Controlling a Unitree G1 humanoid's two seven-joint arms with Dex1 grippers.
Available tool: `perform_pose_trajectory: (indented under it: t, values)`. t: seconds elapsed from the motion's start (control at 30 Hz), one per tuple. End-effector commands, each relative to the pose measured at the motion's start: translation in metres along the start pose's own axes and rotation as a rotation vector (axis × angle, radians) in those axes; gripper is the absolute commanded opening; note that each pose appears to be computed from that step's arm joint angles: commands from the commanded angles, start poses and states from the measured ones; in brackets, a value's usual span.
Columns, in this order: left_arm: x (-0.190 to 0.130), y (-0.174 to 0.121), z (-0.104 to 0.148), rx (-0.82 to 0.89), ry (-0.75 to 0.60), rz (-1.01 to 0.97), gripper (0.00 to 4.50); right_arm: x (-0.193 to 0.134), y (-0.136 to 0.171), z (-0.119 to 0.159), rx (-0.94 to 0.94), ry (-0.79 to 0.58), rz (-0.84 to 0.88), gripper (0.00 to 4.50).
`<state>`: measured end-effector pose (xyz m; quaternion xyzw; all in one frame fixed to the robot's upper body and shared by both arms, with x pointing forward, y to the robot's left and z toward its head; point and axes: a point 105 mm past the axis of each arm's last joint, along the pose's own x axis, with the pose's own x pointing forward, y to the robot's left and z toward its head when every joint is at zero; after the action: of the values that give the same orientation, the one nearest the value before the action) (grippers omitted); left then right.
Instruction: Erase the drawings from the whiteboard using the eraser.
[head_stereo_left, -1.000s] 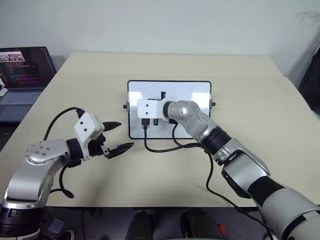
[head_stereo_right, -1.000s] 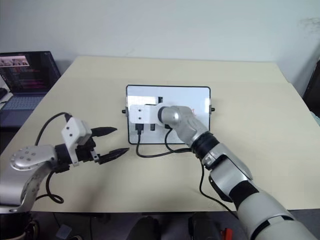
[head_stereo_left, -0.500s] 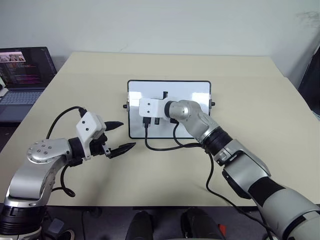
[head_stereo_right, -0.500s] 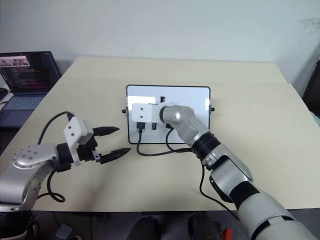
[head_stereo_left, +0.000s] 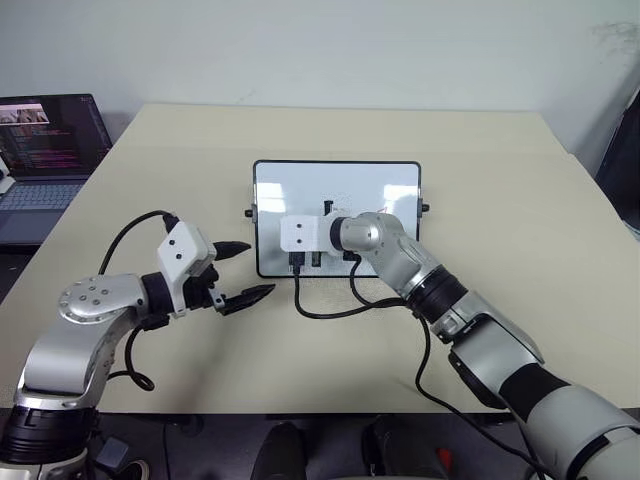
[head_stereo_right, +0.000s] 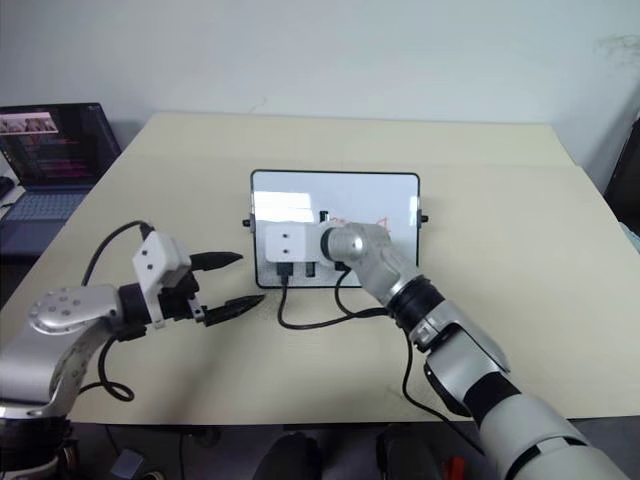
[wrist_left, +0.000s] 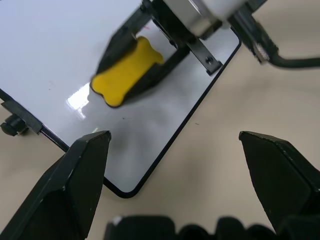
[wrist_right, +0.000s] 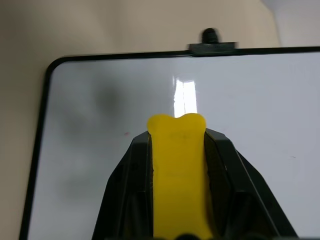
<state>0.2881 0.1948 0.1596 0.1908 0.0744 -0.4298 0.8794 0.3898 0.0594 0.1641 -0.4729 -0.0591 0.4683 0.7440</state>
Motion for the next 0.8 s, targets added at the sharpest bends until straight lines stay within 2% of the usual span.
perform_pose_trajectory:
  t: [0.03,0.2,0.27,0.37,0.63,0.8]
  values:
    - [0.0,0.002,0.012,0.045,-0.038,-0.003,4.5,-0.019,-0.011,0.018,0.182,-0.132,-0.037,1.05]
    - [0.004,0.0,0.016,0.047,-0.07,-0.002,4.5,-0.067,-0.013,0.032,0.431,-0.278,-0.08,1.05]
    - [0.006,0.0,0.017,0.047,-0.077,-0.005,4.5,-0.084,-0.008,0.03,0.473,-0.282,-0.085,1.05]
    - [0.008,0.001,0.019,0.047,-0.084,-0.012,4.5,-0.107,0.013,0.009,0.519,-0.202,-0.087,1.05]
    - [0.018,0.005,0.023,0.061,-0.1,-0.045,4.5,-0.127,0.052,-0.025,0.581,-0.047,-0.106,1.05]
    - [0.026,0.012,0.027,0.067,-0.128,-0.034,4.5,-0.126,0.047,-0.021,0.6,-0.076,-0.177,1.05]
